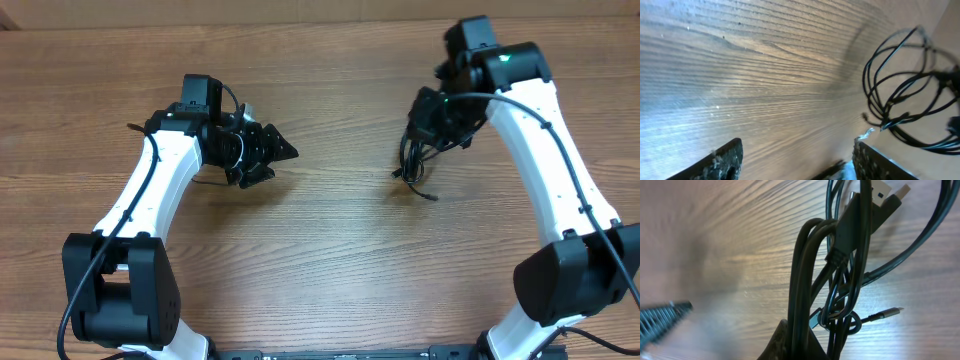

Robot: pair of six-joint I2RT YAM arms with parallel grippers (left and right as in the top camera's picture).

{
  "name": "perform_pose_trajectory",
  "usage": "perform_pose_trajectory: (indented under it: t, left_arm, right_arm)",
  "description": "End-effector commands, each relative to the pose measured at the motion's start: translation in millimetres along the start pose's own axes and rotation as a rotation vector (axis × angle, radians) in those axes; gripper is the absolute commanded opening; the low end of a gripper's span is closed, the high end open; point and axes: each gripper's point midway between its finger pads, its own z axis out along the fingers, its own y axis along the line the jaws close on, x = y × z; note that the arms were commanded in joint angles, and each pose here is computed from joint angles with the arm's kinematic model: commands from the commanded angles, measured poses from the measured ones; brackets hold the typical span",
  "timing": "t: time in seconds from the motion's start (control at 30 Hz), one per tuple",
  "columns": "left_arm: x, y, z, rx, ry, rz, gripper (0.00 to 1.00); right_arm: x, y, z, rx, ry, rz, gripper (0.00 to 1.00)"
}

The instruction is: Untangle cables

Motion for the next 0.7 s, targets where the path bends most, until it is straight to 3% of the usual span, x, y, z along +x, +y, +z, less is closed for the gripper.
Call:
perform_pose_trajectory:
  t: [0.0,0.1,0.2,0.43,0.5,0.67]
  left_arm:
    - [-3,0,-3,-0.019,-0.015,0.126,0.78]
    - [0,2,-3,-0.026,-0.004,0.124,0.82]
    - [3,10,-4,-0.066,0.004,0.188,0.71]
    - [10,75,-20,-0.425,0.005,0.108,0.71]
    - [13,91,-29,-0.514,0.010,0.090,0.71]
    - [15,102,-37,-0.551,0.017,0.058,0.71]
  right_arm:
    - [15,21,12,0.069,-0.013,-0.231,0.04]
    - [26,37,34,0.126,-0.021,-0.321,0.04]
    - [36,53,53,0.178,-0.047,-0.410,0.04]
    - [52,95,86,0.189,-0.096,-0.524,0.04]
    - [41,85,84,0.268,-0.149,-0.527,0.04]
    - [8,37,62,0.520,-0.249,-0.489,0.04]
